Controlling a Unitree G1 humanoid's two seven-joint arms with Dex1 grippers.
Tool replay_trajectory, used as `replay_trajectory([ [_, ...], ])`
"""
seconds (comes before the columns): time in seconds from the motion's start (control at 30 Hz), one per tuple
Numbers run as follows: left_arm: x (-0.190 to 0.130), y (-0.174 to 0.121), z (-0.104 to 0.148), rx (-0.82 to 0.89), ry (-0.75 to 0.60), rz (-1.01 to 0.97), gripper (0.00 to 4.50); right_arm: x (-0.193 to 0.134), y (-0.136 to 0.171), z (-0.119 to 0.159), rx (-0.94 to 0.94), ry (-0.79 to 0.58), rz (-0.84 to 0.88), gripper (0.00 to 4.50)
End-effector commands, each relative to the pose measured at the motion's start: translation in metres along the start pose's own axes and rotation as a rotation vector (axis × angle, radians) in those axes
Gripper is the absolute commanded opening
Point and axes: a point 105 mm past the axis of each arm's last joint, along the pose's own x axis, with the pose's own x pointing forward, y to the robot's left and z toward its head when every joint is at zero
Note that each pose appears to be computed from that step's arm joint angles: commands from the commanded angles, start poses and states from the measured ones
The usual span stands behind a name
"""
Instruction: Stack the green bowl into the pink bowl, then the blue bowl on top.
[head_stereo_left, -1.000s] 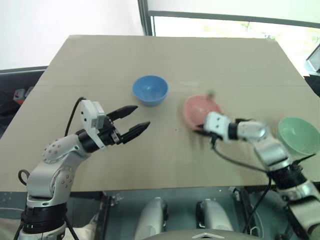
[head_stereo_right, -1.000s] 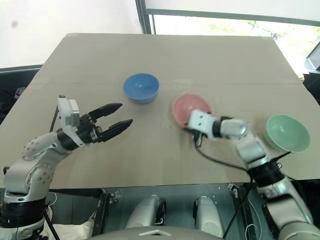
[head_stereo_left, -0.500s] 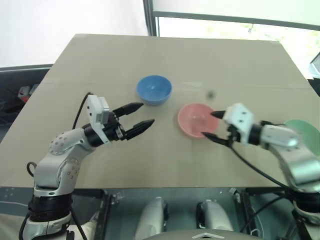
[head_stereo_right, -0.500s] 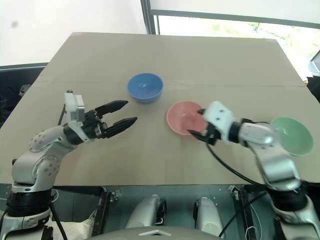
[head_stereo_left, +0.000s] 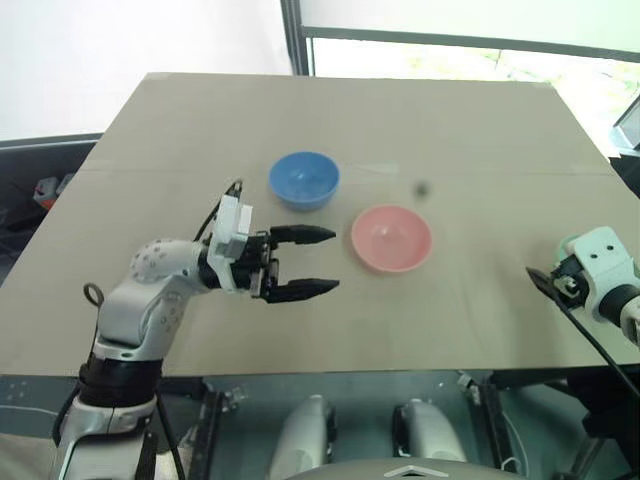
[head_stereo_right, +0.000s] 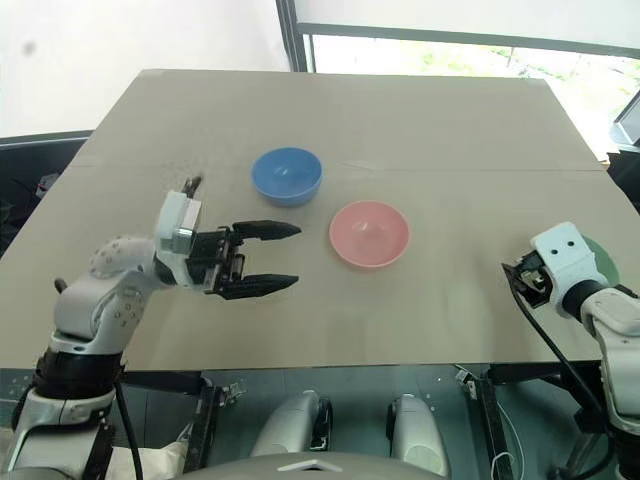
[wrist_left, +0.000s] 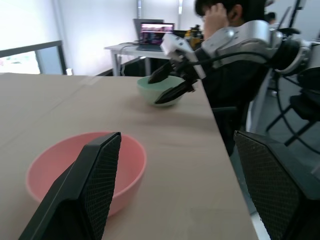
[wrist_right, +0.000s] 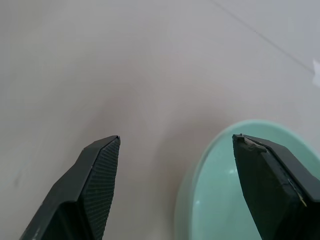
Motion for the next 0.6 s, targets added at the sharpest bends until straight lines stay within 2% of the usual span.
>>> replay_trajectory([
  [0.03,0.003,-0.005,0.009,0.013,-0.012,-0.072,3.81,0.006,-0.003,0.001,0.02,-0.01,-0.024,2.58],
  [0.1,0.004,-0.005,0.011,0.02,-0.008,-0.081,3.81,0.009,-0.004,0.0,0.021,-0.005,-0.03,1.6],
  [0.13,0.004,-0.005,0.011,0.022,-0.007,-0.081,3.81,0.01,-0.004,0.0,0.022,-0.005,-0.03,1.37],
  [0.17,0.003,-0.005,0.011,0.023,-0.005,-0.08,3.81,0.011,-0.006,0.001,0.02,-0.007,-0.037,0.82],
  [0.23,0.002,-0.004,0.011,0.028,0.001,-0.07,3.81,0.012,-0.008,0.004,0.007,-0.016,-0.049,0.09],
  [0.33,0.0,-0.003,0.01,0.031,0.003,-0.035,3.81,0.012,-0.009,0.02,-0.054,-0.064,-0.05,0.09],
  [0.4,-0.002,0.0,0.009,0.029,-0.005,0.002,3.81,0.01,0.005,0.045,-0.088,-0.166,0.024,0.09],
  [0.43,-0.004,0.001,0.009,0.027,-0.007,0.02,3.81,0.008,0.016,0.059,-0.104,-0.23,0.081,0.09],
  [0.53,-0.011,0.011,0.003,0.019,-0.014,0.132,3.81,-0.013,0.076,0.122,-0.137,-0.506,0.374,0.09],
  [0.6,-0.015,0.016,-0.002,0.015,0.001,0.196,3.81,-0.025,0.108,0.152,-0.154,-0.634,0.519,0.09],
])
